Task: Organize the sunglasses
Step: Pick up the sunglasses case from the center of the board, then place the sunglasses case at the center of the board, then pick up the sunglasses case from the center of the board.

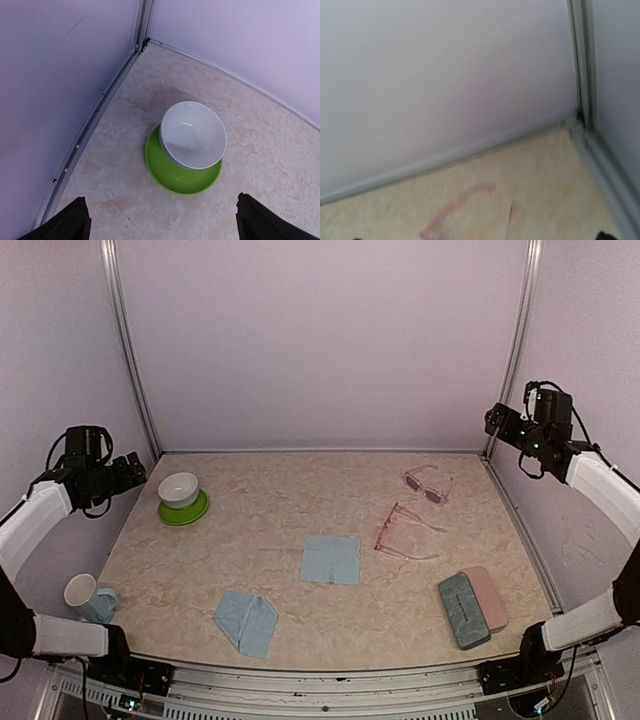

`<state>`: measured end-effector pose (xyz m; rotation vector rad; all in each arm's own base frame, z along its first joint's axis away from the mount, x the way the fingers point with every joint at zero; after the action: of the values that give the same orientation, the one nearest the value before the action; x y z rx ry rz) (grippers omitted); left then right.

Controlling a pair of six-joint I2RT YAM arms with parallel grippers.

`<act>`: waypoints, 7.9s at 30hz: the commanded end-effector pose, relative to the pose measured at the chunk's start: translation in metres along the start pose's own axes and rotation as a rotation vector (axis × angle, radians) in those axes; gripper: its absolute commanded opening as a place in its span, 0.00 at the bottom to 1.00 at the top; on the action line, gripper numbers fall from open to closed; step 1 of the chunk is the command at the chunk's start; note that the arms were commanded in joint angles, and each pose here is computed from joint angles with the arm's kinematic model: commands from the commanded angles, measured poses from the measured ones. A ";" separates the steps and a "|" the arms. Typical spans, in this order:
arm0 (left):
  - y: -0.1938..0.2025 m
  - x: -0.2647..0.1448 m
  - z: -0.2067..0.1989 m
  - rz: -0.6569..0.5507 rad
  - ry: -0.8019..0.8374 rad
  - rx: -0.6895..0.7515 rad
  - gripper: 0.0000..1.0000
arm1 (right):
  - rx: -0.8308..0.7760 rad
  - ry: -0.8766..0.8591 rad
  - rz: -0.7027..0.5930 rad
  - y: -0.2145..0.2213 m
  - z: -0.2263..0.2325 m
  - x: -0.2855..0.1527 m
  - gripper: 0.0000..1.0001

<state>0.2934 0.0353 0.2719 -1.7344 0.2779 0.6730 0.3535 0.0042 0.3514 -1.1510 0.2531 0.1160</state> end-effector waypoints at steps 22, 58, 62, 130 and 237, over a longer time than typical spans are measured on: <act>0.051 -0.023 -0.021 0.113 0.132 -0.041 0.99 | -0.069 0.014 0.709 0.130 0.006 -0.015 1.00; 0.065 -0.025 -0.049 0.147 0.134 0.047 0.99 | -0.315 0.354 1.235 0.273 0.022 -0.124 1.00; 0.065 -0.028 -0.051 0.139 0.130 0.053 0.99 | -0.387 0.412 1.235 0.281 0.021 -0.126 1.00; 0.015 -0.061 -0.069 -0.059 0.087 0.074 0.99 | -0.338 -0.066 1.205 0.282 0.123 -0.082 0.94; 0.339 -0.096 -0.464 0.526 0.326 0.250 0.64 | -0.214 -0.137 0.936 0.186 0.027 -0.136 1.00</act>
<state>0.1753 -0.5109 0.1129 -1.5172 1.0441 0.7247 0.1830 0.1104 0.2316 -1.1518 0.6611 1.0690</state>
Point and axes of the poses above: each gripper's point midway between its finger pads, its own x axis out along the fingers, its own z axis along the line the jaws close on, y = z × x, the point moved 9 cm from there along -x, back along the fingers, and after that the axes turned 5 degrees about x, right-handed, at the moved point
